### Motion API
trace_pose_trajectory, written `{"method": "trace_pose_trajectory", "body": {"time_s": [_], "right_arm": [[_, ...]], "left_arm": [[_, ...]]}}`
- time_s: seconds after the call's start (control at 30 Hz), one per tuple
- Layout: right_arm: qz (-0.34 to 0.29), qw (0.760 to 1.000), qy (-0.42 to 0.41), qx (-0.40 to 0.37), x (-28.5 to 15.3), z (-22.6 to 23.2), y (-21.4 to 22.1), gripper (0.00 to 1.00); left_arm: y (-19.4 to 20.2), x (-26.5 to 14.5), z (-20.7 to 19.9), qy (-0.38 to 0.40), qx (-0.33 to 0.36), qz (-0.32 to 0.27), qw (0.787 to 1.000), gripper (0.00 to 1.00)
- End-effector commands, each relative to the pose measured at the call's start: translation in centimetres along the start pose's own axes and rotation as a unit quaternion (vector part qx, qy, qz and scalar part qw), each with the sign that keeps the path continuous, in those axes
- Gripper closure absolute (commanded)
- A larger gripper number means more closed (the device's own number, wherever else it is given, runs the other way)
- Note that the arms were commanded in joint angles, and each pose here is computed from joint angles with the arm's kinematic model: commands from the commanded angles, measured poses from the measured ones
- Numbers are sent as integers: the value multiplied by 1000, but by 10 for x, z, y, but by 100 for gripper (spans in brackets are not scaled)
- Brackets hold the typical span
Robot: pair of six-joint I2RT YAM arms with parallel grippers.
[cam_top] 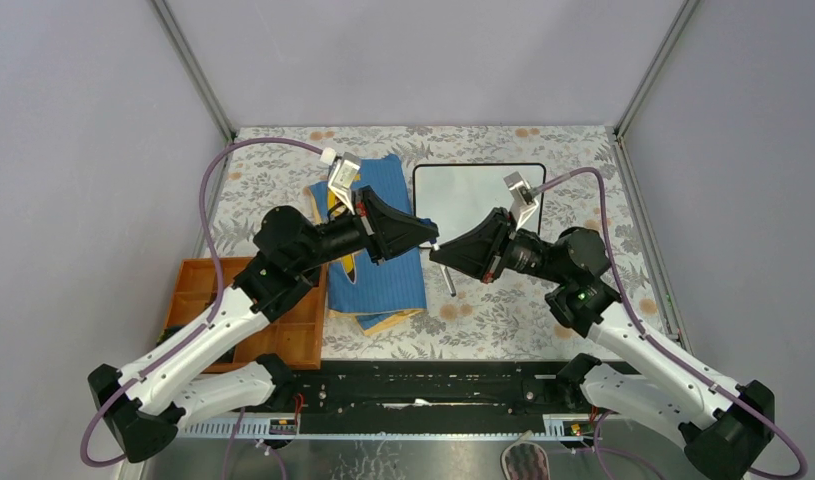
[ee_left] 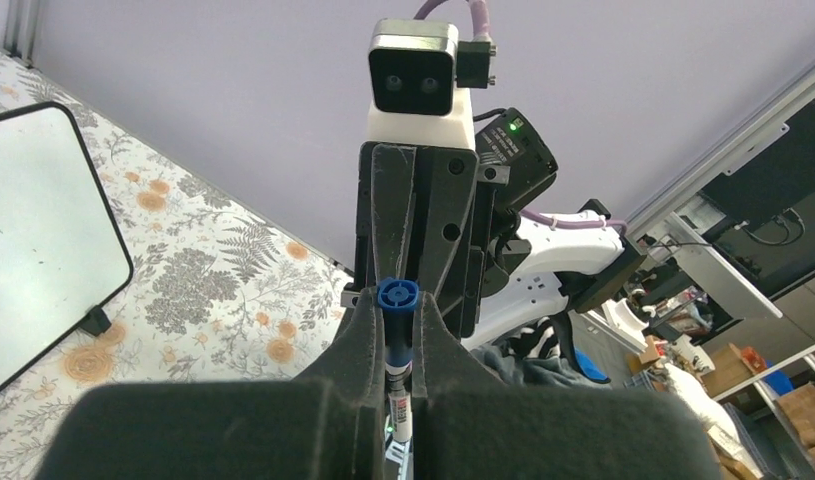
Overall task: Write a sentence on the whiteboard
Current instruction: Open the whiteboard marker at the center of the board, then place the pen cap at the center of the board.
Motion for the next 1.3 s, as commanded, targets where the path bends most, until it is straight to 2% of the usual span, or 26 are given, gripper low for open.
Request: {"method": "trace_pose_trajectory", "body": {"time_s": [0.0, 0.33, 0.43, 0.53, 0.63, 0.73, 0.83, 0.93, 1.07, 1.17, 1.27], "right_arm": [[27, 999, 26, 29, -13, -11, 20, 100], [14, 999, 45, 16, -22, -11, 22, 100], [-24, 995, 96, -29, -31, -9, 10, 100], [-89, 970, 206, -92, -53, -12, -10, 100], [-137, 927, 325, -127, -85, -24, -20, 100], [-173, 882, 418, -130, -111, -41, -21, 100], [-197, 856, 464, -117, -127, -57, -15, 100], [-214, 849, 471, -109, -132, -64, -11, 100], [-209, 848, 476, -107, -136, -70, -5, 100], [-205, 844, 484, -109, -140, -72, -1, 100], [-209, 844, 481, -113, -144, -69, 1, 100]], "left_arm": [[-72, -4, -16, -7, 56, -144, 988, 100], [-69, -1, -10, -17, 42, -153, 987, 100], [-63, -1, -2, -46, 48, -137, 988, 100], [-35, -7, 26, -133, 60, -70, 987, 100], [10, -16, 59, -214, 73, 37, 973, 100], [60, -17, 84, -243, 53, 156, 956, 100], [111, -8, 98, -246, 29, 247, 937, 100], [155, 8, 98, -247, 46, 328, 911, 100], [208, 26, 100, -260, 82, 432, 860, 100], [238, 36, 106, -268, 96, 474, 833, 100], [260, 43, 112, -268, 97, 496, 820, 100]]}}
Point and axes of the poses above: each gripper's point midway between its finger pads, its own x axis out along the fingers, its own z axis along the line the jaws close on, y = z × x, the point moved 6 cm from there along -x, back along the fingers, and after that the axes turned 15 degrees about x, right-handed, at the moved point
